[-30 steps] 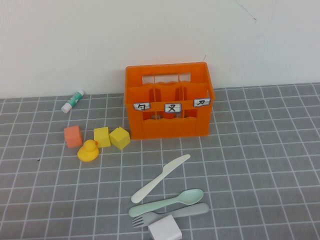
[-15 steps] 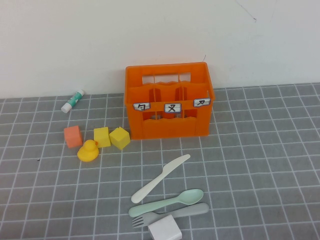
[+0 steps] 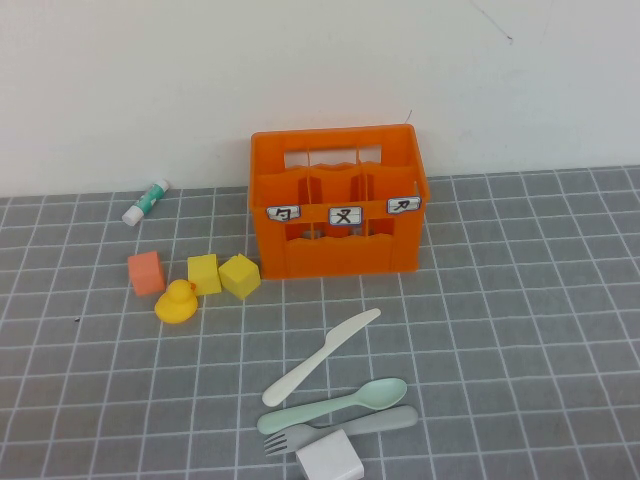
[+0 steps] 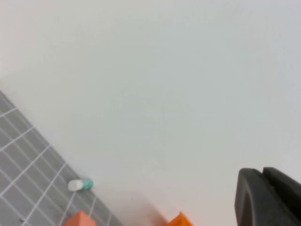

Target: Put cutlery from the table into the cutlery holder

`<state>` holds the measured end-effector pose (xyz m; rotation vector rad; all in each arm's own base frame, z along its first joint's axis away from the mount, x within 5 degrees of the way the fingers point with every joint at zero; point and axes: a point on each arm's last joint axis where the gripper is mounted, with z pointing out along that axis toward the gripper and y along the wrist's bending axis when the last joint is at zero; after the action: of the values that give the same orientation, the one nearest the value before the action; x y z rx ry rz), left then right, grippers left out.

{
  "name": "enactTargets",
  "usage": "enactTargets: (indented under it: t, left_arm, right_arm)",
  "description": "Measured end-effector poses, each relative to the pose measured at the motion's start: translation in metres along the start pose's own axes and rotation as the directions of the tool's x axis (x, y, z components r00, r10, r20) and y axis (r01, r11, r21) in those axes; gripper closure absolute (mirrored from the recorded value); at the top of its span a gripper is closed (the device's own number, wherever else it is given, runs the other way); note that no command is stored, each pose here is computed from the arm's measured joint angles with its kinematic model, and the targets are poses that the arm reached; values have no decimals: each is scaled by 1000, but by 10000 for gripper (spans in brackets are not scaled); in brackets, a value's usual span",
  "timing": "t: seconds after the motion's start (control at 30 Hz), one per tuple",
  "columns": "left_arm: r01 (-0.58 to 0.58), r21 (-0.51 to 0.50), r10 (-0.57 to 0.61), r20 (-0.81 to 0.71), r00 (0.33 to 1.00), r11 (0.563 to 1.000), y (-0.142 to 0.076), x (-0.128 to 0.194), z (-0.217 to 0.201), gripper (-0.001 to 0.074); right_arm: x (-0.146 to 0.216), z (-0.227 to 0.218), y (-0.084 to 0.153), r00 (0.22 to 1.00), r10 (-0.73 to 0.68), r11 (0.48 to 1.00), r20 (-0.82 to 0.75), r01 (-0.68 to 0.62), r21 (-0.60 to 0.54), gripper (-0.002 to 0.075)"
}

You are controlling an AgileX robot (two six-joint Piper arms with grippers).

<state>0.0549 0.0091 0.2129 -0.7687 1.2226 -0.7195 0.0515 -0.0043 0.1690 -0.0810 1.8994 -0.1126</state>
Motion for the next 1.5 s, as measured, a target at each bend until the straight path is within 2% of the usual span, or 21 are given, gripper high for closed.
enactTargets:
  t: [0.3, 0.4, 0.47, 0.57, 0.63, 0.67, 0.7, 0.8, 0.93, 1.03, 1.2, 1.33, 1.5]
  left_arm:
    - [162, 6, -162, 25, 986, 987, 0, -2, 0, 736]
    - [89, -15, -89, -52, 995, 996, -3, 2, 0, 736]
    - [16, -15, -17, -124, 992, 1000, -15, 1, -1, 736]
    - [-182, -11, 174, -246, 954, 983, -41, -9, -3, 736]
    - [-327, -9, 303, -353, 885, 945, -54, -13, -1, 736]
    - [-415, 19, 387, -403, 830, 910, -64, -17, 1, 736]
    - [-459, 26, 419, -455, 786, 888, -69, -18, 4, 736]
    - [-606, 121, 539, -615, 575, 786, -85, -22, 14, 736]
    - [-667, 274, 584, -756, 296, 693, -99, -23, 37, 736]
    - [-670, 373, 614, -773, 159, 642, -104, -23, 59, 736]
    - [-641, 502, 656, -755, 3, 581, -108, -19, 93, 736]
    - [-595, 548, 646, -761, -61, 588, -109, -12, 119, 736]
    - [-510, 634, 645, -741, -187, 581, -114, 12, 150, 736]
  right_arm:
    - [0, 0, 0, 1000, 0, 1000, 0, 0, 0, 729]
    - [0, 0, 0, 1000, 0, 1000, 0, 0, 0, 729]
    - [0, 0, 0, 1000, 0, 1000, 0, 0, 0, 729]
    - [0, 0, 0, 1000, 0, 1000, 0, 0, 0, 729]
    - [0, 0, 0, 1000, 0, 1000, 0, 0, 0, 729]
    - [0, 0, 0, 1000, 0, 1000, 0, 0, 0, 729]
    - [0, 0, 0, 1000, 0, 1000, 0, 0, 0, 729]
    - [0, 0, 0, 1000, 0, 1000, 0, 0, 0, 729]
    - [0, 0, 0, 1000, 0, 1000, 0, 0, 0, 729]
    - [0, 0, 0, 1000, 0, 1000, 0, 0, 0, 729]
    - [0, 0, 0, 1000, 0, 1000, 0, 0, 0, 729]
    - [0, 0, 0, 1000, 0, 1000, 0, 0, 0, 729]
    - [0, 0, 0, 1000, 0, 1000, 0, 0, 0, 729]
